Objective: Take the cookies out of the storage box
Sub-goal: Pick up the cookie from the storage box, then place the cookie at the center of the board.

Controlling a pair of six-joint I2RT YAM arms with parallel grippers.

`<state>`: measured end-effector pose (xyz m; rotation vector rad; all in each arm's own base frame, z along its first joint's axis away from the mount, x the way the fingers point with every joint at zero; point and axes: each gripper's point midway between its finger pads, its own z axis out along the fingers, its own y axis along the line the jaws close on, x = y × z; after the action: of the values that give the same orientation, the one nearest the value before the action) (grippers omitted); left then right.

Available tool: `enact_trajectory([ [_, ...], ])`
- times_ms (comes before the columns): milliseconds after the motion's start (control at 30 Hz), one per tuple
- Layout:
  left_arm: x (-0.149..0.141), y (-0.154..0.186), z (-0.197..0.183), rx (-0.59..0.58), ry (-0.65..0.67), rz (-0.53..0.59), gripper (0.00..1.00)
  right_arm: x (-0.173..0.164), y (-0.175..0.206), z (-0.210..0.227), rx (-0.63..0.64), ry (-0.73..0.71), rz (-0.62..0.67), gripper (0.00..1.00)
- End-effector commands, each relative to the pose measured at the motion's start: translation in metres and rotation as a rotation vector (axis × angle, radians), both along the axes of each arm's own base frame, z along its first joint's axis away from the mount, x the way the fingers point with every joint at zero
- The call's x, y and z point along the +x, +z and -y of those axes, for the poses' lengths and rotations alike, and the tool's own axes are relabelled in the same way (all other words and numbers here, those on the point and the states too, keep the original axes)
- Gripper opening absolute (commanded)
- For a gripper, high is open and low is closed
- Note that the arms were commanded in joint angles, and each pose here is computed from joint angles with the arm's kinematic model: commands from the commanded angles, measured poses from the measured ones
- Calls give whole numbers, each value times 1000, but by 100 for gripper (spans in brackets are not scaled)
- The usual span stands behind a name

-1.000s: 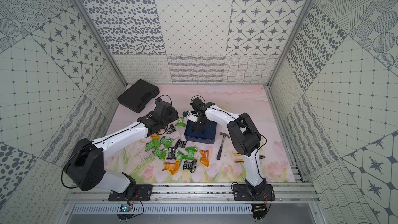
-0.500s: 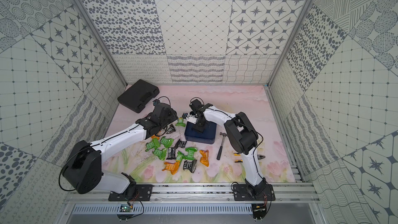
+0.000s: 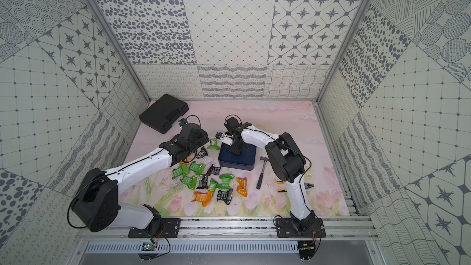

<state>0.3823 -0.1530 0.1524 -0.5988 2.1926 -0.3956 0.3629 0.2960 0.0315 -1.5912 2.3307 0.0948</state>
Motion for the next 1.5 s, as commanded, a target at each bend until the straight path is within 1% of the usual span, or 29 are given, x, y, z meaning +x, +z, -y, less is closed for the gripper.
enact_trajectory([
  [0, 5, 8, -4, -8, 36, 39, 62, 3, 19, -6, 56, -23, 43, 39],
  [233, 5, 9, -6, -6, 50, 42, 62, 2, 42, -6, 117, -63, 85, 38],
  [333, 4, 9, -9, -3, 64, 40, 62, 3, 58, -3, 151, -108, 114, 37],
  [533, 0, 10, -18, 13, 101, 41, 62, 16, 95, 24, 259, -324, 185, 36],
  [667, -3, 9, -23, 23, 125, 34, 62, 24, 106, 64, 304, -552, 200, 36],
  [833, -7, 6, -31, 37, 155, 24, 62, 29, 92, 130, 305, -892, 188, 35],
  [900, -9, 5, -36, 48, 176, 20, 62, 32, 82, 152, 327, -1029, 156, 35],
  [1000, -14, 4, -46, 73, 215, 9, 62, 36, 65, 175, 351, -1183, 95, 35],
  [1100, -20, 3, -58, 100, 260, -4, 62, 42, 49, 183, 350, -1254, 65, 35],
  [1200, -25, 2, -69, 114, 298, -11, 62, 47, 32, 187, 326, -1282, 40, 36],
  [1367, -32, -1, -80, 140, 333, -23, 62, 47, 8, 194, 298, -1302, 15, 45],
  [1467, -35, -3, -87, 162, 349, -31, 62, 48, 13, 196, 312, -1301, 27, 52],
])
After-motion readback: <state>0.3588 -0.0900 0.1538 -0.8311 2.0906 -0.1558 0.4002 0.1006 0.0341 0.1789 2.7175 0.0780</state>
